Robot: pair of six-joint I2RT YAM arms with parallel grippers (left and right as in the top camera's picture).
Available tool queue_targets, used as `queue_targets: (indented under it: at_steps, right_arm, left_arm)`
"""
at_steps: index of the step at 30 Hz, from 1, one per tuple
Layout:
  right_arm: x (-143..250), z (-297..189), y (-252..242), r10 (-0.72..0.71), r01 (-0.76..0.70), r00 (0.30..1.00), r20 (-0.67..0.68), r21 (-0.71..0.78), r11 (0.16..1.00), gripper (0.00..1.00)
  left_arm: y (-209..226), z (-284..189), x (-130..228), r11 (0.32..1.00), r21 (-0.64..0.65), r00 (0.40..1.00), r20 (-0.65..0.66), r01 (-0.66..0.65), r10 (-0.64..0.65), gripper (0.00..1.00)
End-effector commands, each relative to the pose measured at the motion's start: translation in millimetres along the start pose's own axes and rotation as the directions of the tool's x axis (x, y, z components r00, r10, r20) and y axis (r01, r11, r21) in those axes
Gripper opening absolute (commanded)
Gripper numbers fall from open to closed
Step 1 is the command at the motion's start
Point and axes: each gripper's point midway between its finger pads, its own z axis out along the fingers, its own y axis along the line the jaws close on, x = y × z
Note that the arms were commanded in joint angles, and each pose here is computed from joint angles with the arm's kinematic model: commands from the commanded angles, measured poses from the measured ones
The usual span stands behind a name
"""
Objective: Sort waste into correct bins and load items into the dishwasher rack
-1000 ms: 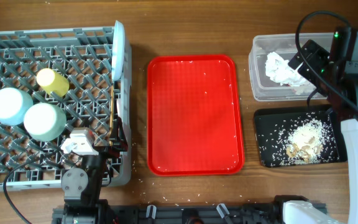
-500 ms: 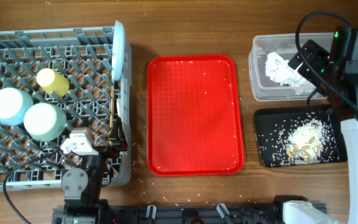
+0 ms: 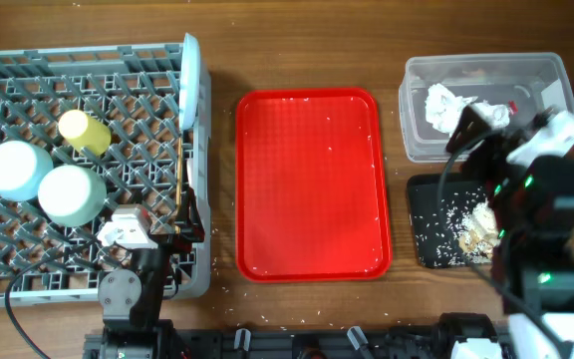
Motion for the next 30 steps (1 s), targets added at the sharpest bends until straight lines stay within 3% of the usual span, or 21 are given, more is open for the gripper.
queue_targets:
  at_steps: [1, 7, 13, 16, 21, 24, 30]
  right_arm:
    - [31, -19, 4, -0.038, 0.053, 0.994, 0.102, -0.150, 0.987, 1.00]
    - [50, -46, -4, -0.048, 0.108, 0.963, 0.264, -0.215, 0.971, 1.00]
    - [67, -48, -10, -0.042, 0.125, 0.946, 0.322, -0.241, 0.963, 1.00]
    - [71, -48, -1, -0.121, 0.246, 0.909, 0.399, -0.278, 0.929, 1.00]
    - [75, -47, -1, -0.214, 0.330, 0.889, 0.406, -0.241, 0.912, 1.00]
    - [108, -32, -17, -0.353, 0.412, 0.892, 0.284, -0.185, 0.892, 1.00]
    - [103, -31, -26, -0.360, 0.409, 0.887, 0.288, -0.129, 0.904, 1.00]
  left_arm:
    - [1, 0, 2, 1.000, -0.005, 1.000, -0.001, -0.021, 0.021, 1.00]
    - [1, 0, 2, 1.000, -0.005, 1.000, -0.001, -0.021, 0.021, 1.00]
    - [1, 0, 2, 1.000, -0.006, 1.000, -0.001, -0.021, 0.021, 1.00]
    - [1, 0, 2, 1.000, -0.005, 1.000, -0.001, -0.021, 0.021, 1.00]
    - [1, 0, 2, 1.000, -0.005, 1.000, -0.001, -0.021, 0.021, 1.00]
    - [1, 0, 2, 1.000, -0.005, 1.000, -0.001, -0.021, 0.021, 1.00]
    - [1, 0, 2, 1.000, -0.005, 1.000, -0.001, -0.021, 0.021, 1.00]
